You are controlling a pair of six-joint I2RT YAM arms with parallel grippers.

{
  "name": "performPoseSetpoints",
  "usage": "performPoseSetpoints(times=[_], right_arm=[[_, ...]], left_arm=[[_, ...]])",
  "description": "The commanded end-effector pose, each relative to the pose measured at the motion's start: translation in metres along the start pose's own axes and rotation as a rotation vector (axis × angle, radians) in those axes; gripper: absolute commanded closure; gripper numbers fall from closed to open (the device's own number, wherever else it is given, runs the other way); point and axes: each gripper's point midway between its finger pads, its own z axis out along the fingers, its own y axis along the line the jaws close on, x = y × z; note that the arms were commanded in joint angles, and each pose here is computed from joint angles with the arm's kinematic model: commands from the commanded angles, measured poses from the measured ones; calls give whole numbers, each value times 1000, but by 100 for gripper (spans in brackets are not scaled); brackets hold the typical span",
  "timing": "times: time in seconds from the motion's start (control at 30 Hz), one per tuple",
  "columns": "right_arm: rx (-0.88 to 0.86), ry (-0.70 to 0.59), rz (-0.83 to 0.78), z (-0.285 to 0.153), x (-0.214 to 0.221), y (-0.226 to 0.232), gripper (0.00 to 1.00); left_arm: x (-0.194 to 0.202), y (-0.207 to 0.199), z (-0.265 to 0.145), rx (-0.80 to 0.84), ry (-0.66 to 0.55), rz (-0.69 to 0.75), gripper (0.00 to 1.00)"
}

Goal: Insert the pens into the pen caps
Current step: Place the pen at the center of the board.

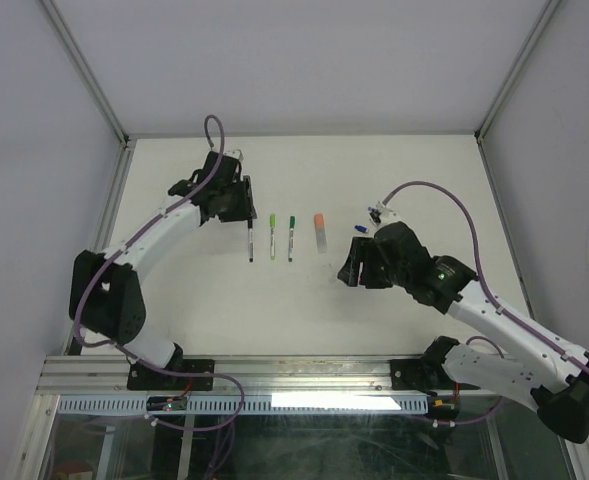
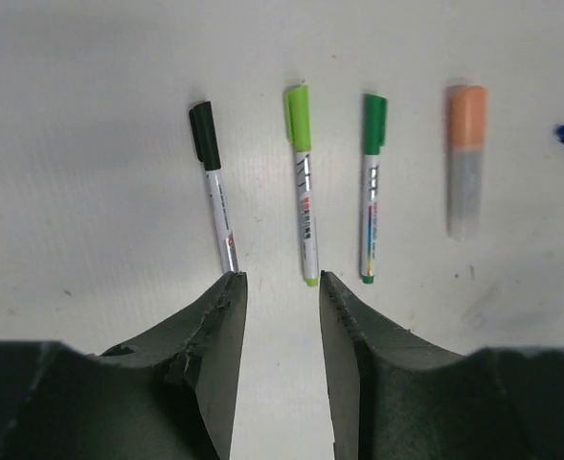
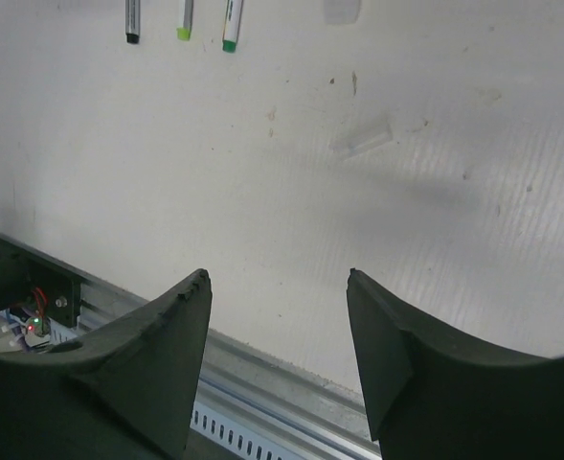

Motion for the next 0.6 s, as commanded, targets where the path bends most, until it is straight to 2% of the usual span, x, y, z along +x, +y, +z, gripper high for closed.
performPoseSetpoints(times=[0.0,0.07,0.27,0.57], right_arm=[[72,-53,-75,-9,-36,3,38],[108,-30,-121,-5,-43,1,38],[176,41,-147,19,-75,-13,39],[327,62,-84,61,-139,-67,40]], left_arm=[[-22,-14,-58,122,-144,90,62],[-23,-16,-87,161,-212,123,60],[-2,-7,-127,208,-303,162,56],[28,21,-130,148,-332,117,56]])
